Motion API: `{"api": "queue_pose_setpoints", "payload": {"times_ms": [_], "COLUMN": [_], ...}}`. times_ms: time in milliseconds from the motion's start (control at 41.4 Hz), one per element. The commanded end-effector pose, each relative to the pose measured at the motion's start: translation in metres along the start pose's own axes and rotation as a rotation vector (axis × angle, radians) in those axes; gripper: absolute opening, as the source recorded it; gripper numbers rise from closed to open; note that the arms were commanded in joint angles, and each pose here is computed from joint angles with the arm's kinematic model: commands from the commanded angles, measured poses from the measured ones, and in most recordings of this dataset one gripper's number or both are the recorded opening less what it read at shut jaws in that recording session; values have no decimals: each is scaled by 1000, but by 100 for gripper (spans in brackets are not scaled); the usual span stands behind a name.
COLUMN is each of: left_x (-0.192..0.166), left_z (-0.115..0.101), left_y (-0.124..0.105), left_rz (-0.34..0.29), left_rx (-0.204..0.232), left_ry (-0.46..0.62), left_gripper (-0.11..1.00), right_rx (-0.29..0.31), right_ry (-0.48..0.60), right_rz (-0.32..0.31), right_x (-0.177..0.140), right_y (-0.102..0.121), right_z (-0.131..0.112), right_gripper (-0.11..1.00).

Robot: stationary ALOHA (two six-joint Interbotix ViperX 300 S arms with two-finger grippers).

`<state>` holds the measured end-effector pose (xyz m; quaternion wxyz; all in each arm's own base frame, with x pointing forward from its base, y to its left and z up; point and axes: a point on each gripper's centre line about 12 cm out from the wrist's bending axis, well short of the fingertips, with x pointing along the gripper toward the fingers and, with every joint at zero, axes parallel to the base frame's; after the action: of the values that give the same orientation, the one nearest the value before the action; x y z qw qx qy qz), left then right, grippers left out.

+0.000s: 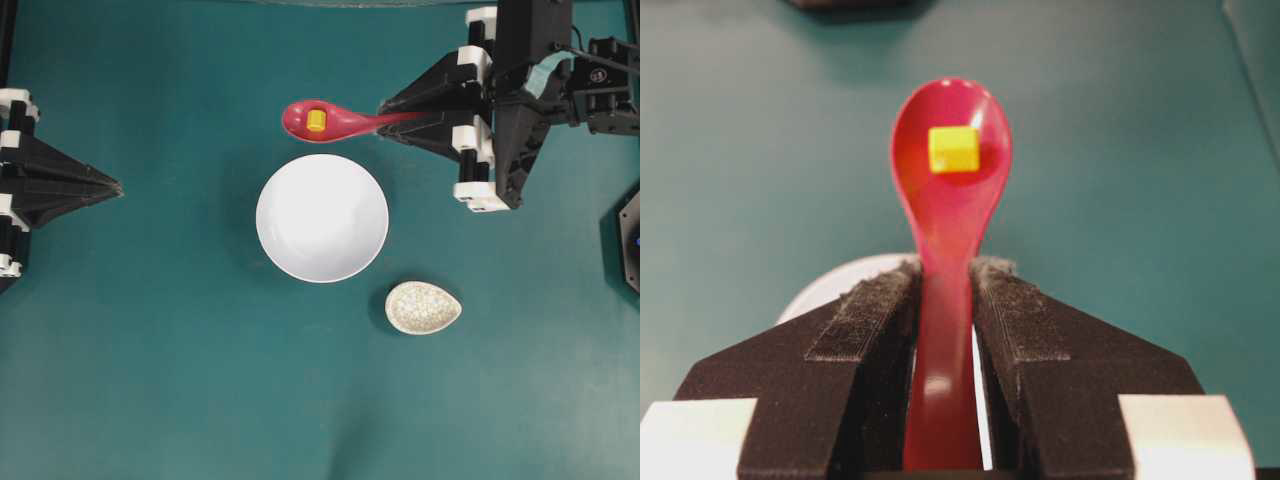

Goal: Scoop the yellow hexagonal prism block from the bowl with a spoon using the right arm.
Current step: 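Hold the spoon level above the table with the block on it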

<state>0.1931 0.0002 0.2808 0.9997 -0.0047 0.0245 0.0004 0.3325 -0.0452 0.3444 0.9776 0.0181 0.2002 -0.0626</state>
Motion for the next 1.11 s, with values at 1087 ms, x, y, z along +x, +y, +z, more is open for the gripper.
{"api": "queue_pose_setpoints", "payload": {"times_ms": [1087], "left_x": [2], "left_z": [13], "left_y": [0], "left_rz": [1], "left_rx": [3], "left_ry": [-41], "left_gripper": [5], "right_rx": [-7], "right_ry": [-32], "right_rz": [0], "right_x": [-5], "right_y": [0], "right_z": [8], "right_gripper": [24]}}
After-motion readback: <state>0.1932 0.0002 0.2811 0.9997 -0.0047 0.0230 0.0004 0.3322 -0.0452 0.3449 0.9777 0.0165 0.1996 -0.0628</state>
